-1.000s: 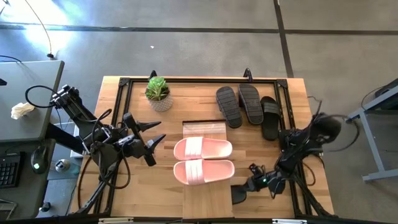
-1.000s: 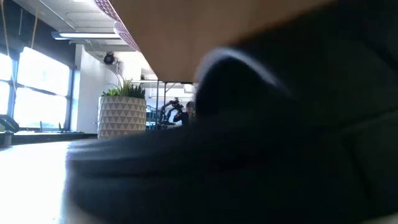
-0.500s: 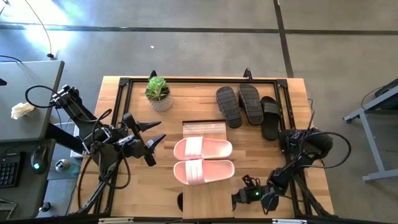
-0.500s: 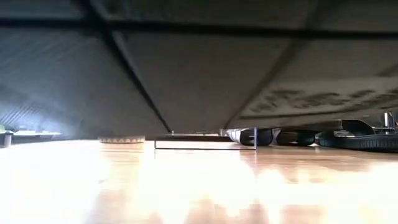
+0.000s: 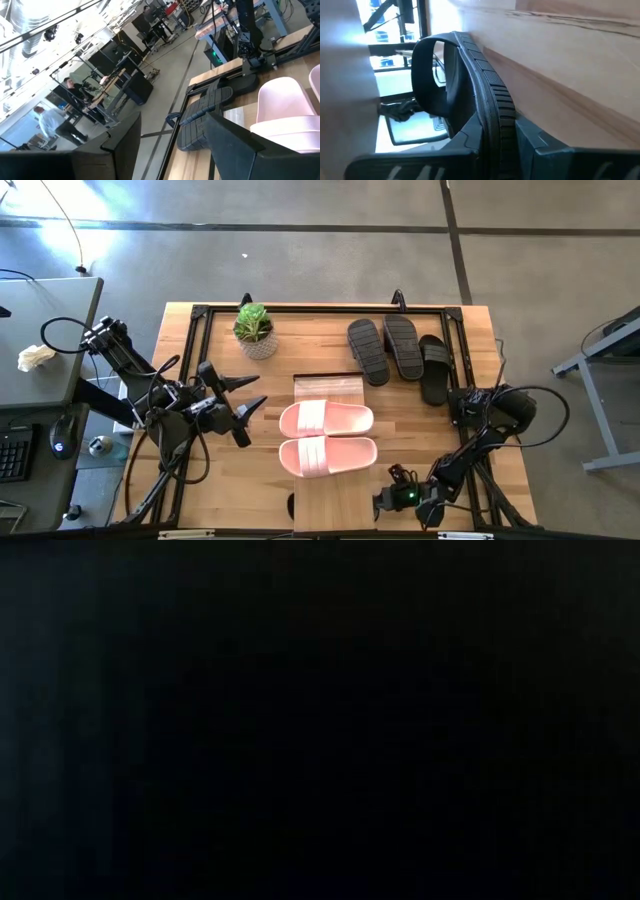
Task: Pick and place slides into the shelf
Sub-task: Put the black slipper under the shelf
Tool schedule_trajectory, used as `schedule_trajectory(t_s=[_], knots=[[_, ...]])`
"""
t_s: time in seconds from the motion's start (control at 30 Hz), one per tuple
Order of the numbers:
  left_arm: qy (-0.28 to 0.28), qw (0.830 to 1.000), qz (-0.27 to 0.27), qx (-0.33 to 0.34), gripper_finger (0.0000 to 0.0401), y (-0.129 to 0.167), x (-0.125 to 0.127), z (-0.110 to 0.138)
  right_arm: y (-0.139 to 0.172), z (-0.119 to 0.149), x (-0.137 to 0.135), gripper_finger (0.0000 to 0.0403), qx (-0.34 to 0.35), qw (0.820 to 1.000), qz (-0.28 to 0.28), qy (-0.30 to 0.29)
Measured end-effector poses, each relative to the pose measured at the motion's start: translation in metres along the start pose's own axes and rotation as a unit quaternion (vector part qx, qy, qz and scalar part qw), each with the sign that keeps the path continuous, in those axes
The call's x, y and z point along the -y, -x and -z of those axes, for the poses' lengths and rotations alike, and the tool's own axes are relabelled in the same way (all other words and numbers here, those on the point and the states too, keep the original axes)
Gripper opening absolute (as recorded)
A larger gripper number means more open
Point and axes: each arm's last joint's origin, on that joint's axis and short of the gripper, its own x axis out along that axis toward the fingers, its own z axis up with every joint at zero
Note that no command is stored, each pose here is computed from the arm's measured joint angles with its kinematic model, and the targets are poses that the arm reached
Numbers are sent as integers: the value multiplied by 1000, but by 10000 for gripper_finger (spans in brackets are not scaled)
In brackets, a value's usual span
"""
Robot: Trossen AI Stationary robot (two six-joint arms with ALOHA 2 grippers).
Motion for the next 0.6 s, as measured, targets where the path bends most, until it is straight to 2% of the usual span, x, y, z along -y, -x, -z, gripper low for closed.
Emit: schedule_trajectory(t_s=[0.37,0.6], knots=[[-1,1000,0,0,204,0,0,0,-1,2,-1,59,0,1000,12,7],[-1,1000,0,0,204,0,0,0,1,4,0,107,-7,1000,12,9]])
